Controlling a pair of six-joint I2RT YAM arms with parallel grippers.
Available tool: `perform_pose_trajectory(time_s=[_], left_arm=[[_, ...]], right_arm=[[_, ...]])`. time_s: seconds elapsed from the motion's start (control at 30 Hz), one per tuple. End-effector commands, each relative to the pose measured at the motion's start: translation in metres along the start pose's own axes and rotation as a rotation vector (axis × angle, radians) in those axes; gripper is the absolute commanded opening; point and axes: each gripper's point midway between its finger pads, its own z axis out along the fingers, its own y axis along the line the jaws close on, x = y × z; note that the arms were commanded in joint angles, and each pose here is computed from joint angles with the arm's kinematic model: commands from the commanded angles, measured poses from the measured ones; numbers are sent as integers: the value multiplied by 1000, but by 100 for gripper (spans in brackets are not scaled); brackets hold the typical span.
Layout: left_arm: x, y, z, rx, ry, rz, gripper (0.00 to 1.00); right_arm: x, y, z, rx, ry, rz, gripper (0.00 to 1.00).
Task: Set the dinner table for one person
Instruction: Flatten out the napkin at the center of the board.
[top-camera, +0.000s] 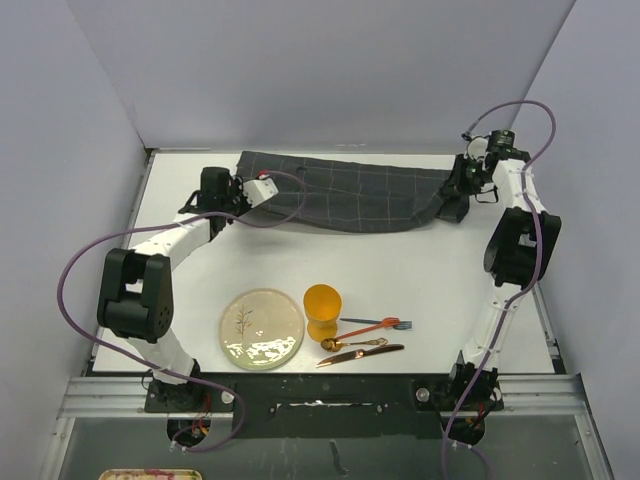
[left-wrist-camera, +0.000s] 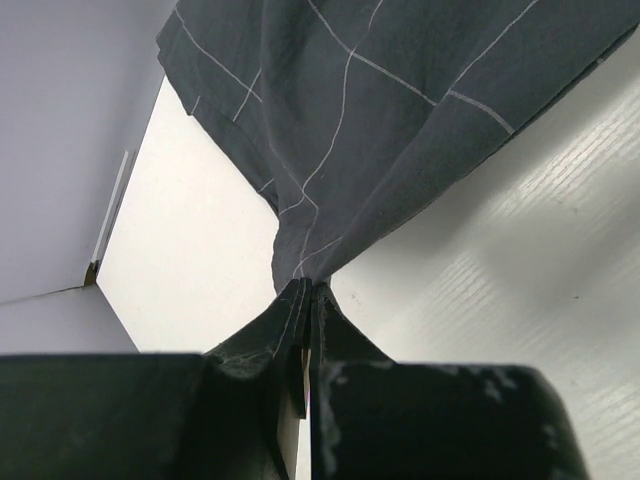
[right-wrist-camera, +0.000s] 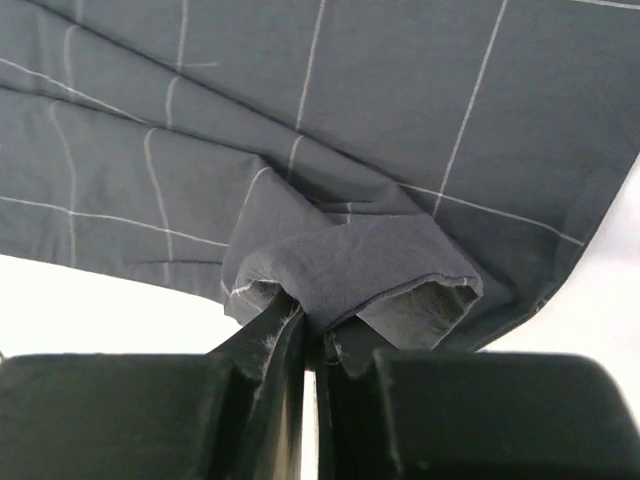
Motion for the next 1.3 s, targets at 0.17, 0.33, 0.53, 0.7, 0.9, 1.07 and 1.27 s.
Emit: perform_pose_trajectory(time_s=[0.17, 0.33, 0.53, 0.7, 0.9, 1.07, 1.27], left_arm=[[-2, 26, 11, -65, -30, -28, 0], [5, 22, 13, -57, -19, -32, 0], [14, 18, 16, -50, -1, -32, 0], [21, 17, 16, -49, 10, -29, 0], [28, 12, 15, -45, 21, -24, 0], [36, 14, 14, -51, 31, -16, 0], [38, 15, 16, -52, 29, -6, 0]], right_arm=[[-46, -6, 2, 223, -150, -135, 9], [-61, 0, 0, 276, -239, -175, 23], [-82, 22, -2, 206, -364, -261, 31], [-101, 35, -1, 224, -417, -376, 31], [-107, 56, -7, 211, -442, -507, 31], [-91, 60, -21, 239, -391, -603, 31], [-78, 57, -54, 343, -372, -775, 29]])
